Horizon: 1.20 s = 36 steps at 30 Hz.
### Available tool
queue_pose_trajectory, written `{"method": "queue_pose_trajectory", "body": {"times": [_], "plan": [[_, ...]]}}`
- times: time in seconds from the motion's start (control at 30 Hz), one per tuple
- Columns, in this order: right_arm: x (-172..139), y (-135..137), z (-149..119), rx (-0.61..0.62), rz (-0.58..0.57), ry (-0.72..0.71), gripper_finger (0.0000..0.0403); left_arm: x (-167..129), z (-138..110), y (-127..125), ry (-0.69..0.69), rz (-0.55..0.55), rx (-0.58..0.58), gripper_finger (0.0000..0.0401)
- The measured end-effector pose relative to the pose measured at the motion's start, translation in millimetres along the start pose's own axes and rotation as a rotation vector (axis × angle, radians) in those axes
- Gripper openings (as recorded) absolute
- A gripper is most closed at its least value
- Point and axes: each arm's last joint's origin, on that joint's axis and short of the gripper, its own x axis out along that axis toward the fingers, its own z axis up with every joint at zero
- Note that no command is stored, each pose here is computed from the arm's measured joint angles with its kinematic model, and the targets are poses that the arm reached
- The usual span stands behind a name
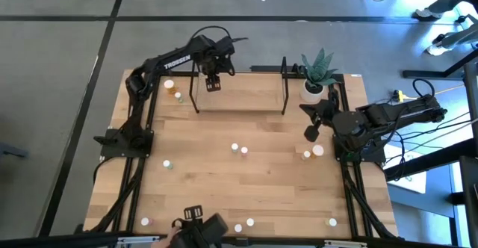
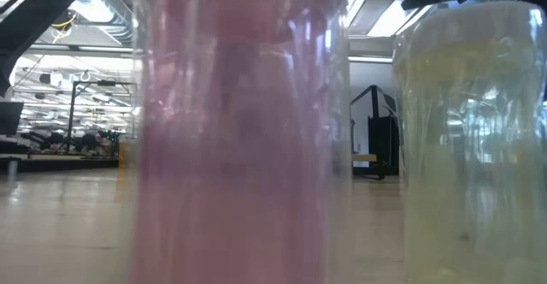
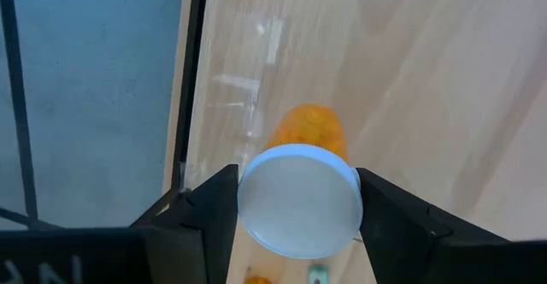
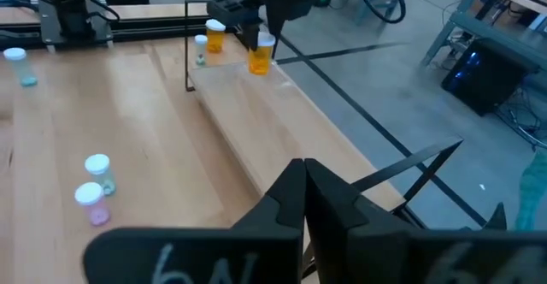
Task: Pick and place medicine bottles onto shelf by color
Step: Put the bottom left orange pill bottle on the shelf
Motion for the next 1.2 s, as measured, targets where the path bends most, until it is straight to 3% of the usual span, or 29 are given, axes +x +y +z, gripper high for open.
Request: {"method": "queue_pose_trajectory", "body": {"times": [0.3,0.57,1.2], "plan": [[7.9,8.6,-0.8,-0.022,-0.012,0.018,0.001,5.5,-3.1,15.7,-0.015,0.016,-0.033,0.019],[16.6,15.0,-1.5,-0.002,-0.141,0.003,0.001,6.4,-6.6,21.5,-0.011,0.01,-0.05,0.019],[18.8,18.0,-2.4,-0.01,-0.114,0.018,0.001,6.3,-5.6,21.9,-0.021,0.014,-0.065,0.019]]}}
